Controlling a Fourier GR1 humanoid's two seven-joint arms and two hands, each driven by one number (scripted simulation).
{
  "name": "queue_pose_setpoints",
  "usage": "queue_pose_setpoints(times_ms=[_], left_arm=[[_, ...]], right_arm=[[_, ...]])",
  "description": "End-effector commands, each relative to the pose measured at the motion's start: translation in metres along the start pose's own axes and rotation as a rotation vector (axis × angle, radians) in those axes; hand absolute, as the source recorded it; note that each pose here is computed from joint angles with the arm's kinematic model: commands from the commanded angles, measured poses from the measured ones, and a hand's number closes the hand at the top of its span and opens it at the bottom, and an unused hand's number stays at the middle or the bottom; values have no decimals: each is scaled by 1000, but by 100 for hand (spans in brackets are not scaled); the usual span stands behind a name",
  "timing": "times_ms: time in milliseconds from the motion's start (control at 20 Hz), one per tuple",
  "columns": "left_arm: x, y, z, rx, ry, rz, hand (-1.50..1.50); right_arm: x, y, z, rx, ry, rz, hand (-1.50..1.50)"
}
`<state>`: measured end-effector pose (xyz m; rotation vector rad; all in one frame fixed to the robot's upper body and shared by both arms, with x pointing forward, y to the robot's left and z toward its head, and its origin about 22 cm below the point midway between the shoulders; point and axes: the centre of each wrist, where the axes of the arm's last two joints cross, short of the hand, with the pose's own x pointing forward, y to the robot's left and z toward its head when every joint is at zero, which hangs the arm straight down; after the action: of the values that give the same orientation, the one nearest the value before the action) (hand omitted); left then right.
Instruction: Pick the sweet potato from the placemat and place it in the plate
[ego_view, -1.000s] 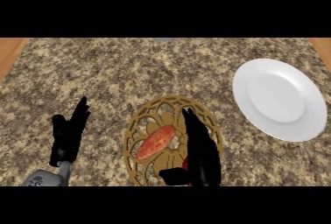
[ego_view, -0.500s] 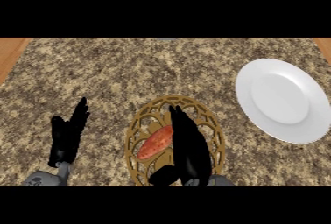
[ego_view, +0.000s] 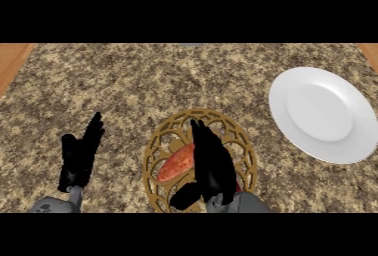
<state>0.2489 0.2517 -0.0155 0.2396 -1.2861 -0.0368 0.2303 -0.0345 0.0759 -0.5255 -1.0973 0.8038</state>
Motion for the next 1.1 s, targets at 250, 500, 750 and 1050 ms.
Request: queue_pose_setpoints(times_ms=[250,500,750,1050], left_arm=[[7,1,-3,-12,-3,8,0],[1,-12,10,7,-8,-9,0],[15,0,-15,6,-3,10,0],[-9,12,11,-3,-2,-11,0]], right_arm=[[-3,32,-3,14,104,-28,-150],[-12,30,-10,33,104,4,-150],[-10,28,-37,36,83,64,150],[-5,30,-22,-39,32,88,150]])
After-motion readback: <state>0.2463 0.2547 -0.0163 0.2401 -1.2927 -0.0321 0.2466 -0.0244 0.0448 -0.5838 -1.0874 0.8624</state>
